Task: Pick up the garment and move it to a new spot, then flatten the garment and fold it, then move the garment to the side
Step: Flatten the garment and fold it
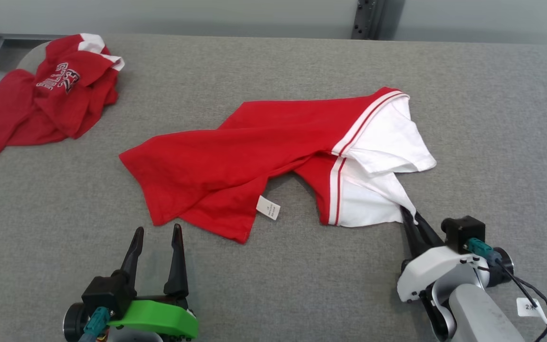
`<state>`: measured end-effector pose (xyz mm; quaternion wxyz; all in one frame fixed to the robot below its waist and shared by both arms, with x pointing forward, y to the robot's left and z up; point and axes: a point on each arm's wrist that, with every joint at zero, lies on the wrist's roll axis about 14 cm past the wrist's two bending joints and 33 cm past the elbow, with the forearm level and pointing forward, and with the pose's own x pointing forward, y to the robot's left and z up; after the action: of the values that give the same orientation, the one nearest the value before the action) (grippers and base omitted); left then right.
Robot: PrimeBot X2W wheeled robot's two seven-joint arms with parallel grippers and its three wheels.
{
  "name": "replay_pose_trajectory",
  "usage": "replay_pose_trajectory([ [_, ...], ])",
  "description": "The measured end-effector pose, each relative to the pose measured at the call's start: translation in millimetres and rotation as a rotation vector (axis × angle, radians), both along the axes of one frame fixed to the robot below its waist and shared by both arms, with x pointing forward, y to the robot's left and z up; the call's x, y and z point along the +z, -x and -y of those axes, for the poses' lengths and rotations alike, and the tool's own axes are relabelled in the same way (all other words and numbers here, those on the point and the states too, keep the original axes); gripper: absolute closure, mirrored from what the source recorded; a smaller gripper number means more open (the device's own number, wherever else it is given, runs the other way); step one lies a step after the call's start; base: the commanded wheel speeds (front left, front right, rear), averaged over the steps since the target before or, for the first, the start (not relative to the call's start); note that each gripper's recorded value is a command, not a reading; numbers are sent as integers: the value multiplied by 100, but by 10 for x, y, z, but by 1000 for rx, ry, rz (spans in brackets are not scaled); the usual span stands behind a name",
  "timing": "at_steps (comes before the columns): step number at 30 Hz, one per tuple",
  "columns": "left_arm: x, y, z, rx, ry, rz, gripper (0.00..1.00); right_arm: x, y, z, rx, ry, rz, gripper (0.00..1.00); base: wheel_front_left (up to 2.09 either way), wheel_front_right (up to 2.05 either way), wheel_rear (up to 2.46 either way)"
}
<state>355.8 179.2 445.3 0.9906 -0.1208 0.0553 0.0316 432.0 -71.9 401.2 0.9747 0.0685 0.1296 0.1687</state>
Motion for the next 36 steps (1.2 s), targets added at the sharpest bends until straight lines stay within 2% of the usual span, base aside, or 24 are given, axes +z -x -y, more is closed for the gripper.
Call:
replay_pose_trajectory([
  [13,-31,-221,563,-186,33,7,0,11,258,987,-253,93,18,100,0,0,0],
  [20,-57,-288,689,-227,41,4,0,9,338,1500,-376,147,13,100,0,0,0],
  [24,-63,-309,698,-231,41,4,0,-37,391,1640,-416,159,-7,100,0,0,0],
  [25,-62,-310,694,-231,40,4,0,-33,394,1667,-422,163,-6,87,0,0,0],
  [26,-60,-310,691,-230,39,5,0,-26,396,1690,-427,168,-5,64,0,0,0],
  [27,-56,-311,688,-229,38,6,0,-11,397,1713,-435,168,0,16,0,0,0],
  [28,-48,-312,686,-229,38,8,0,13,395,1732,-441,167,7,0,0,0,0],
  [36,31,-313,687,-229,37,32,0,552,305,1943,-504,182,181,0,0,0,0],
])
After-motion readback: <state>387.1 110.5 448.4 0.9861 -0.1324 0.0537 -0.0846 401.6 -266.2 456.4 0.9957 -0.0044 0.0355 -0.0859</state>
